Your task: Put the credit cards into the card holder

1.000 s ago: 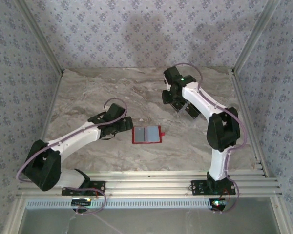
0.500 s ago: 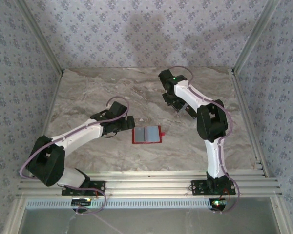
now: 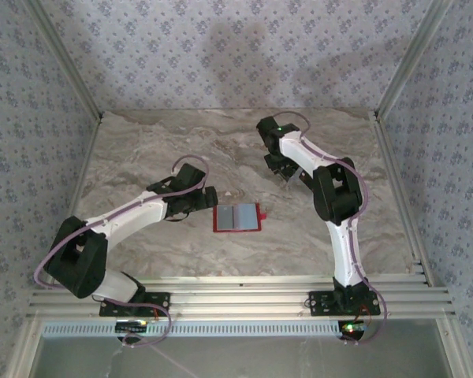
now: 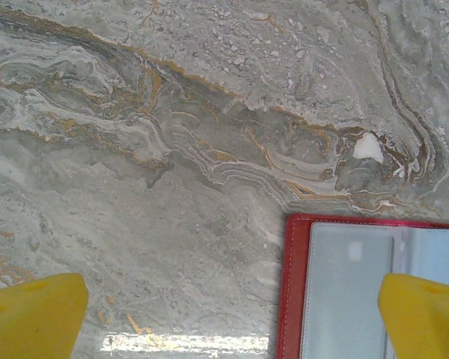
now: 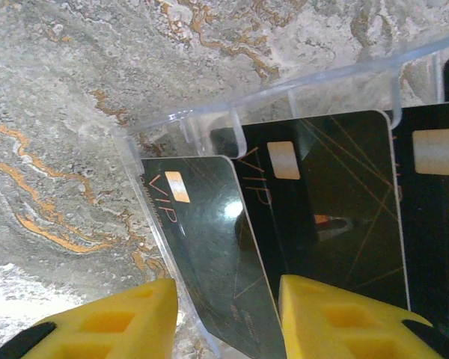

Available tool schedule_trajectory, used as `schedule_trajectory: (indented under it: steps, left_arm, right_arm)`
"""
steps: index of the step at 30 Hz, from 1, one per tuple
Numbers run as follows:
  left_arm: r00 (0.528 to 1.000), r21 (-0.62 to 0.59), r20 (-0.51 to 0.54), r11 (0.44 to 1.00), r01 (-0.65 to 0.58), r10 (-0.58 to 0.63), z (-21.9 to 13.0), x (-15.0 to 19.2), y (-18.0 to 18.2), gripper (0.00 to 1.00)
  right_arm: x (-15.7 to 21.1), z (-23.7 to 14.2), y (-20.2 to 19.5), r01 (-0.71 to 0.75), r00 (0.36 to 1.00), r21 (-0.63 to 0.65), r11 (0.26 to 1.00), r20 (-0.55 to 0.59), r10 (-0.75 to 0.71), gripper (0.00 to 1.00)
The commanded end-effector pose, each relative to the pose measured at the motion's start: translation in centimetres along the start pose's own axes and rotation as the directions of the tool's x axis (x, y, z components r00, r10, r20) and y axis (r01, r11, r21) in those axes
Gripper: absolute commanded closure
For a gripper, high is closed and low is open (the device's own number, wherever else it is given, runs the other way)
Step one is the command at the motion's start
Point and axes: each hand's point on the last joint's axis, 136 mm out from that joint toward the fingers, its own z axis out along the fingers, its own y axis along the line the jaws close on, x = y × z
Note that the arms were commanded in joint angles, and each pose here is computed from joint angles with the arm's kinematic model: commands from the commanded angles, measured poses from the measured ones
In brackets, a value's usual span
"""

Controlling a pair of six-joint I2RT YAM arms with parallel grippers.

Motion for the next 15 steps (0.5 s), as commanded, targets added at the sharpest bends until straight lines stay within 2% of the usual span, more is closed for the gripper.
schedule_trajectory:
  steps: [1,9,15]
  left_arm:
    - [1.0,0.009,-0.001,1.0,-0.006,0.006,0.1,-0.3,-0.2,0.0]
    - [1.0,0.011,-0.002,1.0,-0.004,0.004,0.1,-0.2,-0.2,0.0]
    - [1.0,0.017,-0.002,1.0,-0.002,0.002,0.1,-0.2,-0.3,0.0]
  right_arm:
    - [0.2,0.0,0.1,0.007,1.0,-0.019,1.0,-0.014,-0.007,0.61]
    - [0.4,-1.1,0.2,0.003,1.0,-0.031,1.0,0.001,-0.003,0.69]
    - [0.4,-1.5,-0.5,-0.001,1.0,-0.023,1.0,0.004,0.001,0.71]
